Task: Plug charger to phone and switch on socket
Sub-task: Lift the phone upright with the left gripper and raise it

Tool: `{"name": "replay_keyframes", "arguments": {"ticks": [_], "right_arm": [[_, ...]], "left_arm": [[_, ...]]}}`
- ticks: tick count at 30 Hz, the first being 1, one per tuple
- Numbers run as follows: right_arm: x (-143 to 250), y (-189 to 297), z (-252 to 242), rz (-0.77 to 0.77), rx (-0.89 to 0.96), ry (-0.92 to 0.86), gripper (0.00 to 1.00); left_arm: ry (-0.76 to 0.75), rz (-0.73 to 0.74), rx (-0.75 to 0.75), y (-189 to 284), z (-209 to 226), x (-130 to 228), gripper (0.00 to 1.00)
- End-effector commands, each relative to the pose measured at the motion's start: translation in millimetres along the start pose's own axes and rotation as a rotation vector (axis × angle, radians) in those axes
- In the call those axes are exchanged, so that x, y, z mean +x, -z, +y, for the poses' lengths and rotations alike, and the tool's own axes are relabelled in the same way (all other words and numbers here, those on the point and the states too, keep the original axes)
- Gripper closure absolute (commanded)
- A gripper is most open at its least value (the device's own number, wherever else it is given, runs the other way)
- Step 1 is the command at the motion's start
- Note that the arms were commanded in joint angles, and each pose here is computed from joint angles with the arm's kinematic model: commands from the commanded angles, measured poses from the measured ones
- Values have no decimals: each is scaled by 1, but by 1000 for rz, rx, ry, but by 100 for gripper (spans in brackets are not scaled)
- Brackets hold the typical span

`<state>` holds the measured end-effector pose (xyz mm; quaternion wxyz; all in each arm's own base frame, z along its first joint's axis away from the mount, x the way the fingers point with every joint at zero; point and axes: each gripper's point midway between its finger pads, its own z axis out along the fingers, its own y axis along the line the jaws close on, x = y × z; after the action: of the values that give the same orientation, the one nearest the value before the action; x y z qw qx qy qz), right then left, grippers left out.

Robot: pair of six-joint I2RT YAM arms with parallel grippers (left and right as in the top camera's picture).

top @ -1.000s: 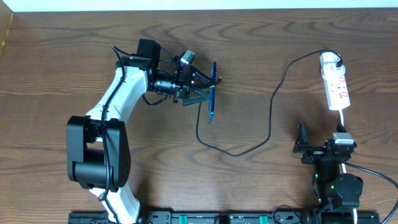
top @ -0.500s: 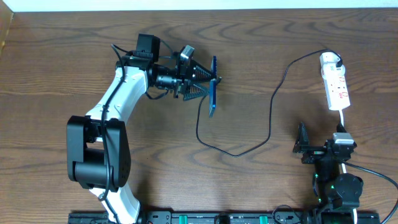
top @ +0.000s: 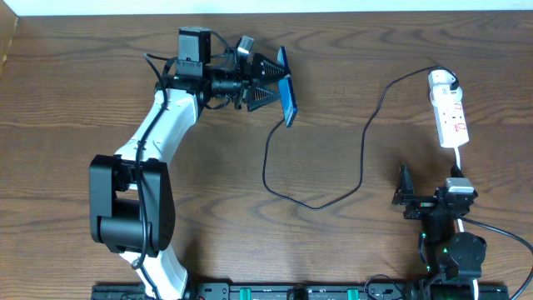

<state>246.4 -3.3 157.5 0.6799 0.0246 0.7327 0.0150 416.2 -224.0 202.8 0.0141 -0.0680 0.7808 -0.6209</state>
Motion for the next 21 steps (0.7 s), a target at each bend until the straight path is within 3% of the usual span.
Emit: {"name": "replay_keyframes", "arguments": {"ticks": [1,10,21], "right_arm": [[1,0,2,1,-5,5,1],[0,0,11,-1,-60,-18,1],[7,1,34,75,-187,-161,1]], "left_arm": [[78,-6,22,4,-16,-2,27],[90,-25,23,11,-14,-7,27],[119,-156,37,65,-3,-39,27]]}}
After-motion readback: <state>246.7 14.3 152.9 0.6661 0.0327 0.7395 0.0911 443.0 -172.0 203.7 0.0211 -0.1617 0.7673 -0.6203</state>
